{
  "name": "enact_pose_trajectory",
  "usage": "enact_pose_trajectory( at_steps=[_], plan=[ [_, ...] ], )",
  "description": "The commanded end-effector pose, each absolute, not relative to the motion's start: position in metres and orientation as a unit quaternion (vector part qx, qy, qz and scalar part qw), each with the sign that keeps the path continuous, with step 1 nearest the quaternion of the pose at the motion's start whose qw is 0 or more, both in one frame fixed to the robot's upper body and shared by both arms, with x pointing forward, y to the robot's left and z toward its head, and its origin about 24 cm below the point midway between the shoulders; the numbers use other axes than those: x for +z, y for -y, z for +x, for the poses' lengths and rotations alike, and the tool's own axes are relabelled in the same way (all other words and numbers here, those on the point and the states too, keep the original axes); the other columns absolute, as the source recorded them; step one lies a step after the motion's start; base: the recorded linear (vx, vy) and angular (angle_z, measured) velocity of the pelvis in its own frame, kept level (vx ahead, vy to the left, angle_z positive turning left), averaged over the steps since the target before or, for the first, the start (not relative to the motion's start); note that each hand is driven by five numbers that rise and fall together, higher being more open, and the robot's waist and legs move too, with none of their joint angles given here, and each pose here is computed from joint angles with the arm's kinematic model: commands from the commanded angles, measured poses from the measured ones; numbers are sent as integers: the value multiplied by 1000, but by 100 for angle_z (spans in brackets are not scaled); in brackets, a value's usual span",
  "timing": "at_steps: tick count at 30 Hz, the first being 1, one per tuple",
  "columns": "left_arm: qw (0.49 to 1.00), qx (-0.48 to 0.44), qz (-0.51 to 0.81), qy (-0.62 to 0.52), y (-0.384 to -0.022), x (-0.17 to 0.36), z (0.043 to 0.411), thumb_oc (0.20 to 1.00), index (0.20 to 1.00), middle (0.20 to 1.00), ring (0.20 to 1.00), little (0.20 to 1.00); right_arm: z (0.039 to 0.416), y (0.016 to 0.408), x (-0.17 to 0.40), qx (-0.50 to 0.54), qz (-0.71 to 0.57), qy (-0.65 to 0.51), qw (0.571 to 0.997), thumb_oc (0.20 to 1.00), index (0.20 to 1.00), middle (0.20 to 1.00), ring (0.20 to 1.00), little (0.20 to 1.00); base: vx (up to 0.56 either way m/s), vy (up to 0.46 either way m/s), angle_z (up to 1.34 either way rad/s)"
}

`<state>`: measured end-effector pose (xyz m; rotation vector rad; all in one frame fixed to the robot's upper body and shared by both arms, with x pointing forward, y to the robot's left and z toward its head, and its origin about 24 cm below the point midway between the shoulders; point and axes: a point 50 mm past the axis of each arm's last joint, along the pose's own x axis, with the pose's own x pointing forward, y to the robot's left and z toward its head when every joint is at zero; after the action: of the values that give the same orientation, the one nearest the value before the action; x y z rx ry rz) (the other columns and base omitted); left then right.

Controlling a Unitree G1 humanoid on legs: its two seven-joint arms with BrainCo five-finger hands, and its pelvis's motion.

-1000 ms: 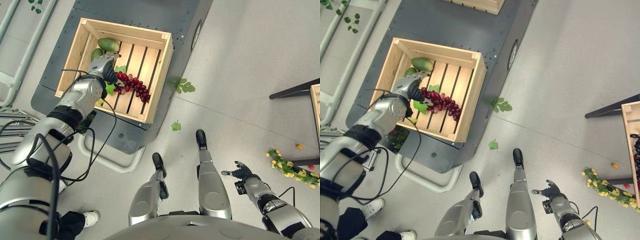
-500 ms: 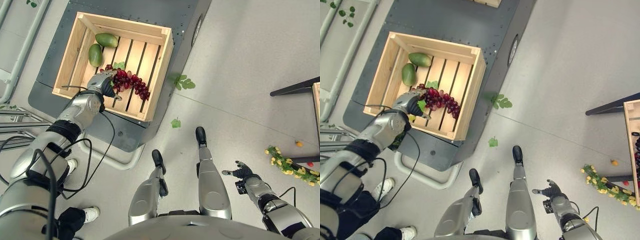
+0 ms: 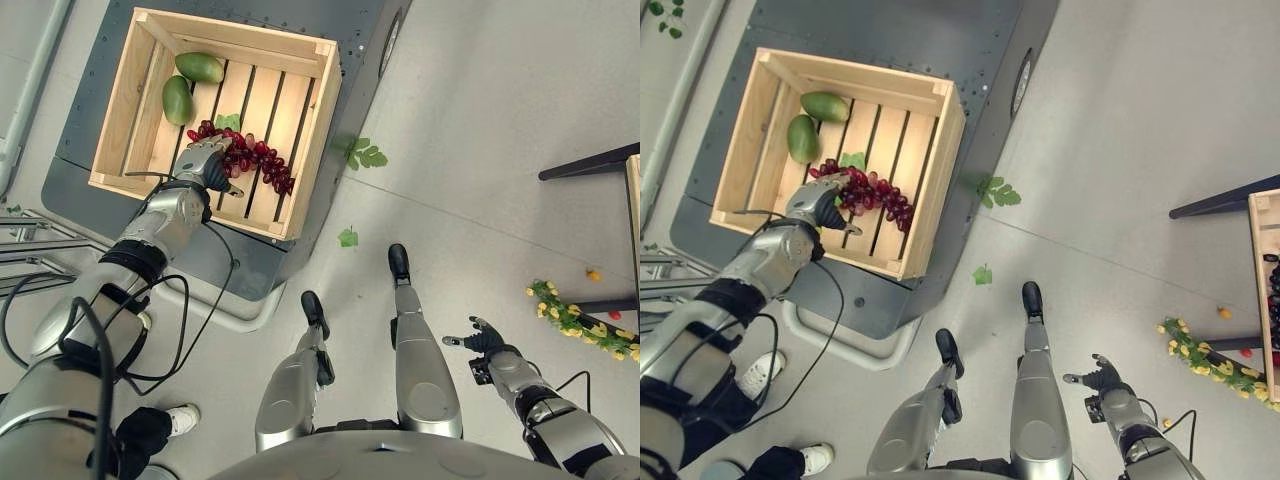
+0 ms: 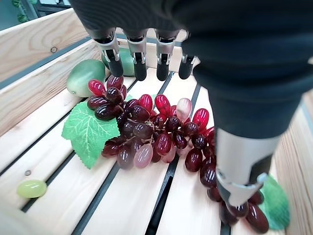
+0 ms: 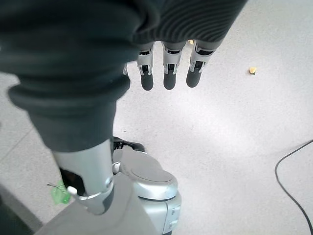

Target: Pick up the fruits from the basket on one side to the basket on the other side

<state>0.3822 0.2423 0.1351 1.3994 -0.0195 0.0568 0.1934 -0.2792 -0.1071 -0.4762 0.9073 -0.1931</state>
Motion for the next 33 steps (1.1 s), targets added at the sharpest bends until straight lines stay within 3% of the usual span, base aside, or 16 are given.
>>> enact_pose_trajectory(
  at_steps=[1,14,33],
  plan=[
    [764,120,634,31,-266,175,388,1000,1000,1000,1000,1000,186,278,-111,-93,-234,-436,864,1000,1000,1000,1000,1000,16,-6,-8],
    [756,143,638,35,-263,179,393,1000,1000,1000,1000,1000,189,270,-112,-93,-229,-425,871,1000,1000,1000,1000,1000,4,0,-2],
    [703,188,686,12,-281,202,398,1000,1000,1000,1000,1000,189,268,-112,-94,-229,-419,874,1000,1000,1000,1000,1000,0,0,0]
  ],
)
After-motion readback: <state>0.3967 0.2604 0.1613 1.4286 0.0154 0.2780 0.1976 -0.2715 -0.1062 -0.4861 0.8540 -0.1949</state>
